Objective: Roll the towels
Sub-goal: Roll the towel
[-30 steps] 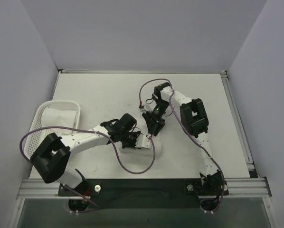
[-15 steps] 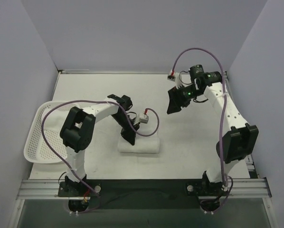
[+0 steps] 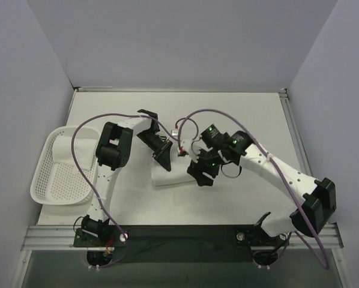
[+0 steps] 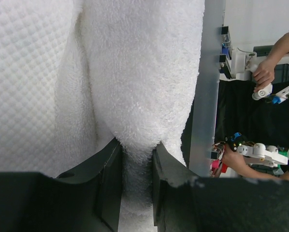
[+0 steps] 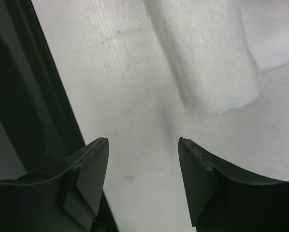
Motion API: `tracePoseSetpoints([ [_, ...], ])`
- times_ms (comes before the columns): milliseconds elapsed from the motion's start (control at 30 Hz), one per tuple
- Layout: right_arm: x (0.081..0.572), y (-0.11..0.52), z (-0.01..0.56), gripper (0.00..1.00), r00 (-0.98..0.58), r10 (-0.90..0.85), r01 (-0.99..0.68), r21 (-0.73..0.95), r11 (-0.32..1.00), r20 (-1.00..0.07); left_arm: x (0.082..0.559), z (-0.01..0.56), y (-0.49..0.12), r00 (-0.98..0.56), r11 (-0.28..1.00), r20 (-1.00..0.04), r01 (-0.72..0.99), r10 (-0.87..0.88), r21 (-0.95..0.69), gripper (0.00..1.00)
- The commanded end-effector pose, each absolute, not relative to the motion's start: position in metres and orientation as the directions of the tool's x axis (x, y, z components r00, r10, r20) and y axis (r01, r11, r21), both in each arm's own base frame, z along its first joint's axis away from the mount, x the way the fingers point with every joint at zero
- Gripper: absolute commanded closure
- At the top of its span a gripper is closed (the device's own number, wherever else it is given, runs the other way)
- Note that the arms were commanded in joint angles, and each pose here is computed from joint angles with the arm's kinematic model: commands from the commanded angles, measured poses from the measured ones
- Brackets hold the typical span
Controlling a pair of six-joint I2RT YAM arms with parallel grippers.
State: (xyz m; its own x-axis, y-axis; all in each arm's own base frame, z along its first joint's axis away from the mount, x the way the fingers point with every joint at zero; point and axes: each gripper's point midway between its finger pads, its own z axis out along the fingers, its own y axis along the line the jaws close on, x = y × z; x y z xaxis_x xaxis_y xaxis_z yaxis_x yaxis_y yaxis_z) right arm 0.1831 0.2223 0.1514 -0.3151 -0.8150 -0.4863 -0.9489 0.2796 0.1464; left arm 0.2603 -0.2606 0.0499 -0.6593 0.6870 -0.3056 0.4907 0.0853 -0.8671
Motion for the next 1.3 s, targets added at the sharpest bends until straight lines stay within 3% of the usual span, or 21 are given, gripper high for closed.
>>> tracePoseSetpoints([
  [0, 0.201, 0.245, 0.149, 0.41, -0.086, -0.871, -0.968, -0.165, 0.187, -0.484, 0.252, 0.009, -0.228, -0.534, 0.095, -0.252, 0.538, 0.807, -0.838, 0.75],
  [67, 0.211, 0.247, 0.131, 0.34, 0.022, -0.914, -0.948, -0.299, 0.111, -0.406, 0.250, 0.004, -0.226, -0.532, 0.095, -0.244, 0.532, 0.811, -0.841, 0.73],
  [100, 0.220, 0.263, 0.132, 0.27, 0.083, -0.897, -0.926, -0.367, 0.092, -0.435, 0.250, 0.003, -0.226, -0.528, 0.091, -0.246, 0.533, 0.813, -0.841, 0.72],
  [133, 0.221, 0.271, 0.126, 0.23, 0.174, -0.902, -0.904, -0.428, 0.013, -0.396, 0.249, 0.002, -0.225, -0.523, 0.088, -0.246, 0.534, 0.816, -0.841, 0.71],
  [267, 0.250, 0.285, 0.103, 0.23, 0.296, -0.898, -0.815, -0.576, -0.059, -0.326, 0.248, -0.002, -0.221, -0.505, 0.088, -0.240, 0.541, 0.829, -0.836, 0.71],
  [500, 0.258, 0.294, 0.060, 0.30, 0.378, -0.888, -0.784, -0.600, -0.158, -0.261, 0.249, -0.004, -0.221, -0.506, 0.087, -0.240, 0.539, 0.828, -0.838, 0.70],
  [600, 0.251, 0.288, 0.036, 0.41, 0.383, -0.889, -0.812, -0.550, -0.195, -0.250, 0.250, -0.004, -0.220, -0.500, 0.086, -0.242, 0.546, 0.832, -0.834, 0.69],
  [633, 0.247, 0.285, 0.028, 0.56, 0.379, -0.892, -0.823, -0.530, -0.204, -0.247, 0.250, -0.003, -0.221, -0.495, 0.081, -0.247, 0.551, 0.833, -0.830, 0.67],
  [700, 0.238, 0.279, 0.018, 0.70, 0.358, -0.894, -0.863, -0.462, -0.206, -0.269, 0.251, -0.002, -0.221, -0.491, 0.076, -0.256, 0.560, 0.833, -0.825, 0.64],
  [733, 0.233, 0.279, 0.015, 0.82, 0.340, -0.895, -0.883, -0.426, -0.199, -0.287, 0.252, 0.000, -0.221, -0.486, 0.073, -0.262, 0.567, 0.833, -0.820, 0.58],
  [800, 0.224, 0.265, 0.012, 0.94, 0.264, -0.925, -0.938, -0.296, -0.181, -0.274, 0.254, 0.003, -0.222, -0.490, 0.078, -0.264, 0.572, 0.831, -0.817, 0.53],
  [833, 0.213, 0.268, 0.012, 1.00, 0.200, -0.925, -0.970, -0.201, -0.139, -0.322, 0.255, 0.011, -0.222, -0.490, 0.071, -0.279, 0.581, 0.826, -0.811, 0.46],
  [933, 0.193, 0.264, 0.027, 1.00, 0.051, -0.936, -0.998, 0.018, -0.061, -0.348, 0.260, 0.031, -0.224, -0.502, 0.050, -0.338, 0.611, 0.796, -0.790, 0.34],
  [967, 0.185, 0.260, 0.032, 1.00, 0.023, -0.940, -0.996, 0.071, -0.050, -0.340, 0.261, 0.037, -0.227, -0.520, 0.049, -0.353, 0.609, 0.777, -0.791, 0.26],
  [1267, 0.133, 0.245, 0.052, 1.00, -0.143, -0.953, -0.922, 0.385, 0.031, -0.268, 0.313, 0.099, -0.204, -0.604, 0.095, -0.539, 0.713, 0.587, -0.695, 0.18],
])
